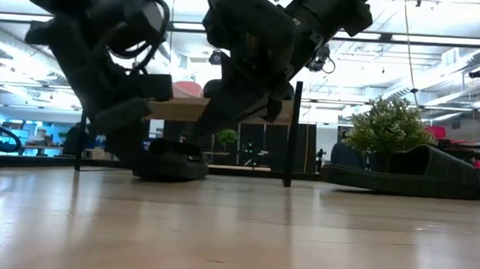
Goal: Pick and place slides into the shelf
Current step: Put the black slide under the shelf
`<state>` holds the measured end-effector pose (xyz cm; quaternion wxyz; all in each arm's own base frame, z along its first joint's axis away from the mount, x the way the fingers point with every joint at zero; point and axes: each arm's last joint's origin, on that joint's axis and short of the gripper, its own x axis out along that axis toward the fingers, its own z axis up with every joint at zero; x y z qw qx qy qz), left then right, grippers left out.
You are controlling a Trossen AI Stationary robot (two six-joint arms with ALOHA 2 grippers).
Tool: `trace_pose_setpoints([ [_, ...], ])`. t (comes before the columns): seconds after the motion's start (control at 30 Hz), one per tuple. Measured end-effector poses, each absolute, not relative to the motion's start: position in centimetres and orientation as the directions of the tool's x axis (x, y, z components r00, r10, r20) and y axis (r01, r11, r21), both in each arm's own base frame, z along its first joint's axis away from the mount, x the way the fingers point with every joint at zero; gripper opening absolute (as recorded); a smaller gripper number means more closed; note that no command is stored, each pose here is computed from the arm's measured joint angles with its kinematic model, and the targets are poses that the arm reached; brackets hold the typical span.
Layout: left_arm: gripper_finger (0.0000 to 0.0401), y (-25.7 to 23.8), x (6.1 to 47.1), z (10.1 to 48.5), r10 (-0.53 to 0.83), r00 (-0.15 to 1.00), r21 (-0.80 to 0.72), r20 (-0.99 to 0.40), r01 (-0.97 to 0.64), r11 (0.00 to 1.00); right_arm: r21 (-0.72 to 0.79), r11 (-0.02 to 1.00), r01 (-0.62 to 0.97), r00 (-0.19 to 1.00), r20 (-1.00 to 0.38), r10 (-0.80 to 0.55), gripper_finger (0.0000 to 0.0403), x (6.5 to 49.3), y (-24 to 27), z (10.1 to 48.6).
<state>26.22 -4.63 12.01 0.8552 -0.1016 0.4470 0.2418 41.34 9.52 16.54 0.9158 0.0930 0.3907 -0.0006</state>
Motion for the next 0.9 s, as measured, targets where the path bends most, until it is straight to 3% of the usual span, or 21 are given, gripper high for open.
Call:
trace_pose_setpoints([
  [0.67,0.0004,0.2,26.6,12.0,0.42,0.414,0.128,-0.808,-0.572,0.81,0.194,0.98,0.044,0.677,-0.727,0.113,0.0001,41.0,10.5,16.5],
  [0.9,0.0024,-1.6,26.9,12.0,0.32,0.472,0.046,-0.822,-0.506,0.861,0.243,0.965,0.097,0.546,-0.824,0.152,0.0002,38.8,12.8,16.3],
])
